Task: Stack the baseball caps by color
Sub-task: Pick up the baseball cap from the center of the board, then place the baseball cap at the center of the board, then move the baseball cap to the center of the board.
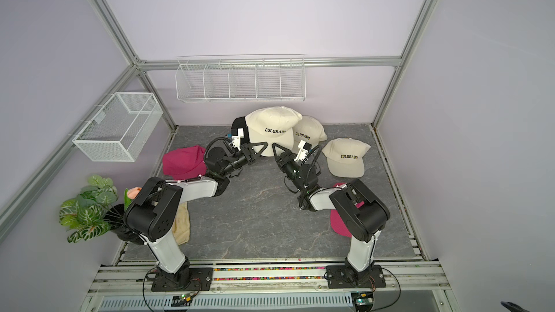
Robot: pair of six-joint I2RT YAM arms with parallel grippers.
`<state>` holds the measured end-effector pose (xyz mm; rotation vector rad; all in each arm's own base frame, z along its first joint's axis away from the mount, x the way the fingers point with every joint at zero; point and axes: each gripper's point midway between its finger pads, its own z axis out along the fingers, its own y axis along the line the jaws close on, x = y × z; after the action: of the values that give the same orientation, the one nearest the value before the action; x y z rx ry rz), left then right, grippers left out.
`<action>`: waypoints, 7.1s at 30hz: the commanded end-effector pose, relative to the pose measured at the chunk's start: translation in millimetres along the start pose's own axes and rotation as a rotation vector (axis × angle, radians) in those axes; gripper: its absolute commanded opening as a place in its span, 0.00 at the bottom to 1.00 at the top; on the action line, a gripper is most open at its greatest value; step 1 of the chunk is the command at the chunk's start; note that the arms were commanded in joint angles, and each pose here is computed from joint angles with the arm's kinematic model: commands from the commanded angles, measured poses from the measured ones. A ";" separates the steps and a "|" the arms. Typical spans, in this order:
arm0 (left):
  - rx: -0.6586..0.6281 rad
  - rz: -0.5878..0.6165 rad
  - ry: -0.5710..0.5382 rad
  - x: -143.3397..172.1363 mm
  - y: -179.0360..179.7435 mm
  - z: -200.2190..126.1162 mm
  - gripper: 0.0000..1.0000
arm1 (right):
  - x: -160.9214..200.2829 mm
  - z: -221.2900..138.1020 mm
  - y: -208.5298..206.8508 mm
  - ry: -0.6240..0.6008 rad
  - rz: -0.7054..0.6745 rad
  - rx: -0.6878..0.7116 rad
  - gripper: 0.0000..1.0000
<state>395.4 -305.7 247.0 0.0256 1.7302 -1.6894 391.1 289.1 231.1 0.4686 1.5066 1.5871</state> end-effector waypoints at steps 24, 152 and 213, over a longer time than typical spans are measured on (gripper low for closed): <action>-0.017 0.741 0.658 47.1 -37.8 -79.0 0.00 | -17.7 -82.7 79.5 0.667 -1.180 -0.124 0.92; -1.056 0.306 -0.077 -46.6 103.0 -178.5 1.00 | 51.9 -12.3 -66.8 1.613 -0.974 0.150 0.47; -0.686 -0.092 0.328 165.7 102.1 -134.2 0.98 | 72.5 -207.4 -65.3 0.728 -0.426 0.435 0.89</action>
<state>256.7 -242.6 63.4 -0.0799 2.5272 -1.0872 209.8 200.1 96.7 -0.1381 2.3852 1.0865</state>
